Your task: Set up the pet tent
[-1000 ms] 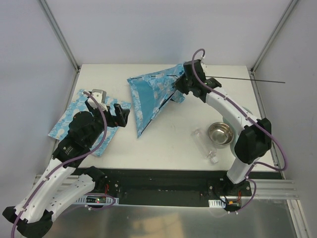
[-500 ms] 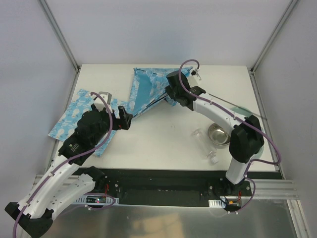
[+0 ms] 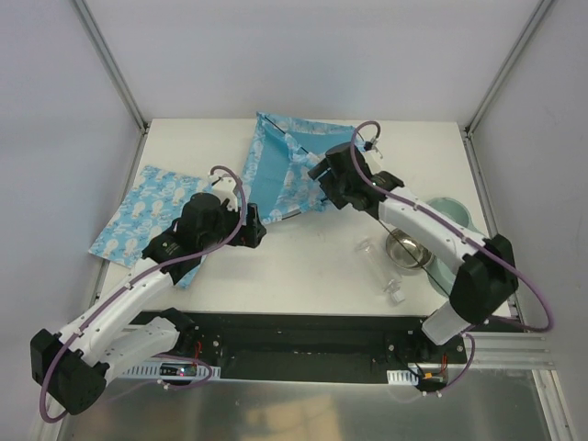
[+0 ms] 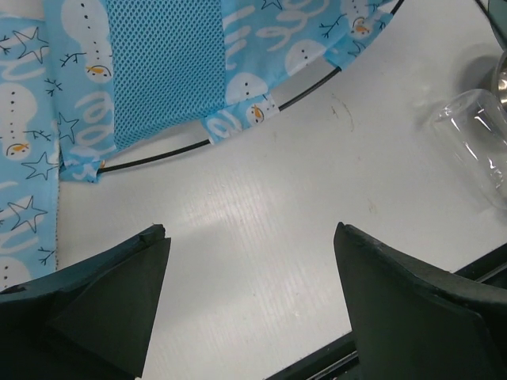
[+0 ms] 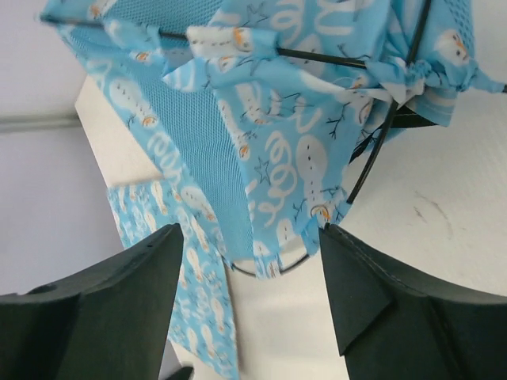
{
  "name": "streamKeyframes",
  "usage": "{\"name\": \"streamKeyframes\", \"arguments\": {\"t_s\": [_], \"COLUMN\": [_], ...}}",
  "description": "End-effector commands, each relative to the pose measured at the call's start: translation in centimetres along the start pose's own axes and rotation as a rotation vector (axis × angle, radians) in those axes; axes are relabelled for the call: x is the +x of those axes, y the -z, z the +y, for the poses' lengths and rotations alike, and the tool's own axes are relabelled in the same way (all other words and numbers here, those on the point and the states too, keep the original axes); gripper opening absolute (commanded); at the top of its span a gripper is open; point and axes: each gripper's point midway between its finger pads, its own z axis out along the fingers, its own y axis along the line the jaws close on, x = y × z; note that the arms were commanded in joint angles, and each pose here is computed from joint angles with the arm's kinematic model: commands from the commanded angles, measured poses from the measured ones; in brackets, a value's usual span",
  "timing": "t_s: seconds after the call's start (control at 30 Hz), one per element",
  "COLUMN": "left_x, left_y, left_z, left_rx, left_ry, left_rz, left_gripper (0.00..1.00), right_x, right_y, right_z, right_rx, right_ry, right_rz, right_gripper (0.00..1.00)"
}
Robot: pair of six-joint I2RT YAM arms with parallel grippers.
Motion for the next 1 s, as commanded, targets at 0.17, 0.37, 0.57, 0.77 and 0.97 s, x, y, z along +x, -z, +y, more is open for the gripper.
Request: {"name": "streamKeyframes", "arguments": {"t_s": [0.17,0.37,0.57,0.77,0.97], "left_x": [-1.6,-3.2,-3.7,-4.0,-4.1], "left_y": [-1.7,-1.3,-0.8,-0.4,0.0], "left_z": [-2.1,-1.6,-1.6,-1.5,-1.4], "left_rx": [0.087,0.049,0.045,0.040,0.044], "left_ry": [0.020,0.016,0.006,-0.002,-0.019], "left_rz": [-0.019,-0.079,-0.102,-0.120,-0.134], "left_gripper": [0.86,0.86,0.87,0.88,0.88], "right_x": [-3.4,-5.4,-5.7,-4.1,-6.8], "right_y": [6.6,5.3,2.2,-0.5,-1.5], "right_z": [-5.7,-14.5,-15.8,-17.2,-16.3], "right_rx": [-0.009,0.192,0.176,0.154,0.221], "right_ry": [0.652,0.873,0.955,1.061,1.106], "right_rz": [0.166,0.354,0.406,0.532,0.408], "right_gripper": [0.76,0.74,0.70,0.59,0.28]}}
